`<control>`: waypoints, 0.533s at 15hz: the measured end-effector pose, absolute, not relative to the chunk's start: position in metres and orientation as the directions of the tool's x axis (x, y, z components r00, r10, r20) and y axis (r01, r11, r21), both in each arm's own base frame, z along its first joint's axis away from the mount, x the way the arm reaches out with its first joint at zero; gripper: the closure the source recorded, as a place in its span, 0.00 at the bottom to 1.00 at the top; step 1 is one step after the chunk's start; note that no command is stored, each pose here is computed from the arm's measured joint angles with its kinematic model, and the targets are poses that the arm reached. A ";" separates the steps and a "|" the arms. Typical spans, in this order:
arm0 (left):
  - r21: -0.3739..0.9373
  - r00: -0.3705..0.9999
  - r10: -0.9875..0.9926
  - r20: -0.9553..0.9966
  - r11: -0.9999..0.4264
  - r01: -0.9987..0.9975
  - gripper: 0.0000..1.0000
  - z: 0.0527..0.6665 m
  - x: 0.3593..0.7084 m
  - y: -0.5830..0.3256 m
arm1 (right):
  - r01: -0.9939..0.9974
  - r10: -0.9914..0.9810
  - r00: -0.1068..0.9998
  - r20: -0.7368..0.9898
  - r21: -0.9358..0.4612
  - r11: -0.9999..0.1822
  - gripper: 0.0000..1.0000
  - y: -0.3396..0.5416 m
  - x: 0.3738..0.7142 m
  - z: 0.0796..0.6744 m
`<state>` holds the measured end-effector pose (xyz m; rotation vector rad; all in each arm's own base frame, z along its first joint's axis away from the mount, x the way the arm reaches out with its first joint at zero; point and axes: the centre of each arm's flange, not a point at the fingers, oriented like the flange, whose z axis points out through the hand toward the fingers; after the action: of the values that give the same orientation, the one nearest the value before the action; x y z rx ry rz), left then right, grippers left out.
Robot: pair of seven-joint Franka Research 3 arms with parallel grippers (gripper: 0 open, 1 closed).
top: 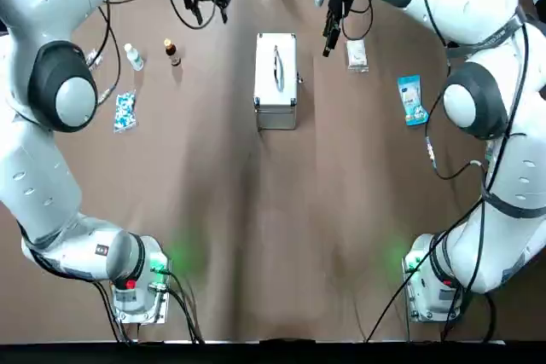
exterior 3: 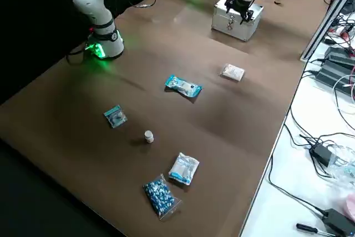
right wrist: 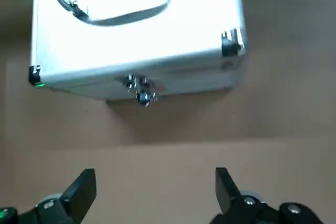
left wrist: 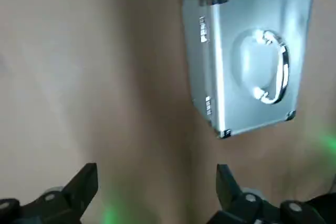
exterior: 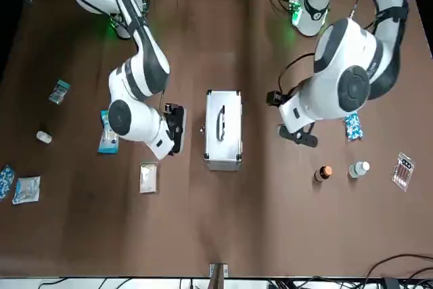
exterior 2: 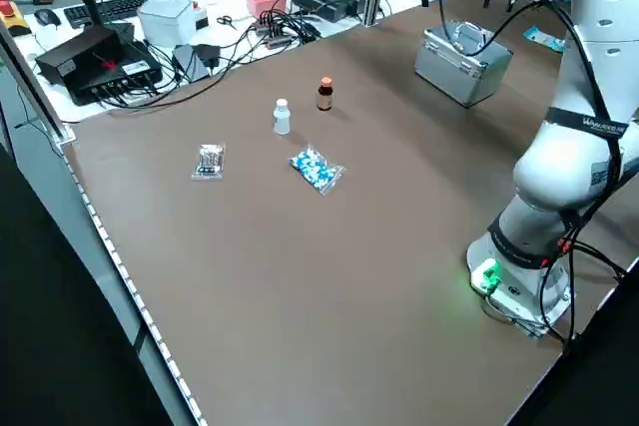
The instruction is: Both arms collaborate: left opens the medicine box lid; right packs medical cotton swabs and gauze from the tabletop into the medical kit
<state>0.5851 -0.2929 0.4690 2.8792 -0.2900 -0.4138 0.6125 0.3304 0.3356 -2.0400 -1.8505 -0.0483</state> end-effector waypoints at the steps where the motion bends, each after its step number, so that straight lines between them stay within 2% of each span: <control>1: 0.244 0.951 -0.196 -0.240 -0.960 -0.136 0.00 0.463 0.583 -0.303 | 0.970 0.946 0.109 0.304 -0.242 -0.034 0.00 0.332 0.614 0.324; 3: 0.254 0.967 -0.135 -0.214 -0.964 -0.079 0.00 0.450 0.575 -0.327 | 0.974 0.934 0.076 0.350 -0.225 0.005 0.00 0.335 0.611 0.302; 8: 0.240 0.985 -0.014 -0.170 -0.970 0.028 0.00 0.409 0.540 -0.387 | 0.972 0.861 0.103 0.498 -0.233 0.018 0.00 0.328 0.598 0.260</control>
<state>0.5398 -0.3869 0.4091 2.8870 0.0099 -0.2504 0.5982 0.3278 0.2600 -1.8699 -1.7852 -0.2809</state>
